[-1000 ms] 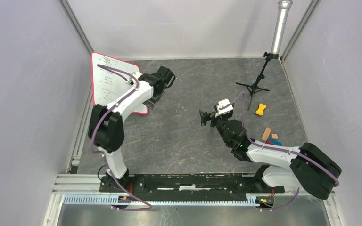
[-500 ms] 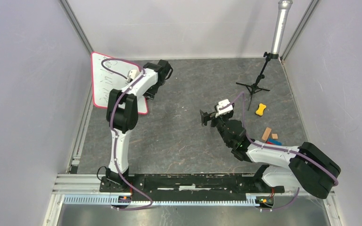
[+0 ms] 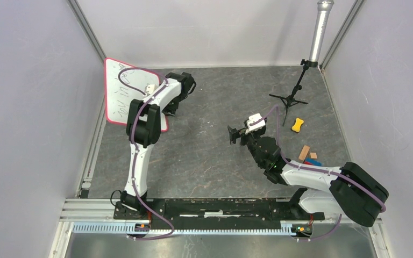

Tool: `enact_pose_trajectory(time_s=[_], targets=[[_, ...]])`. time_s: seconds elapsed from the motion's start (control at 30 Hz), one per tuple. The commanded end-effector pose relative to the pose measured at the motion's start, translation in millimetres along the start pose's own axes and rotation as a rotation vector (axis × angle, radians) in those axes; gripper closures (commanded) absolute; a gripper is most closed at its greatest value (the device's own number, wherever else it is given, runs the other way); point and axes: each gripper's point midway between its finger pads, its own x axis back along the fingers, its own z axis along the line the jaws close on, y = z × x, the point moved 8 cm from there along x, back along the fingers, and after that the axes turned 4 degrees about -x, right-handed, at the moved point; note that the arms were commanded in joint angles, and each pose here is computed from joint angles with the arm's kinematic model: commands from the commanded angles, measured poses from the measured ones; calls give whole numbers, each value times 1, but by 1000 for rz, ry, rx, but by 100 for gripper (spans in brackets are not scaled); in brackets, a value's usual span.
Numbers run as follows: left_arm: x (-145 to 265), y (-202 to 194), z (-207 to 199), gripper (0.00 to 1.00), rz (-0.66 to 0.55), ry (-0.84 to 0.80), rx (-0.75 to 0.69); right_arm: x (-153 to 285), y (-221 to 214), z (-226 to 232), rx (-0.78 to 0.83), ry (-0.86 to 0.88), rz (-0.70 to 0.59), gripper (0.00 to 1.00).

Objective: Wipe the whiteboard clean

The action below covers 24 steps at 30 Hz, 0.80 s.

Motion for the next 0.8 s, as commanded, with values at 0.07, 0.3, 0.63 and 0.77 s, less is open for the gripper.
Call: enact_pose_trajectory(time_s=[0.07,0.3,0.63,0.77], targets=[[-8,11,-1,36,-63,25,49,-5,11,2,-6,11,-38,2],[-13,11,4,45,-80,41,18,-4,11,1,-7,7,-41,2],[-17,13,13,59,-126,46,-75,-4,11,1,-8,6,-43,2],[-17,10,18,66,-128,50,-102,-4,12,1,-10,7,-43,2]])
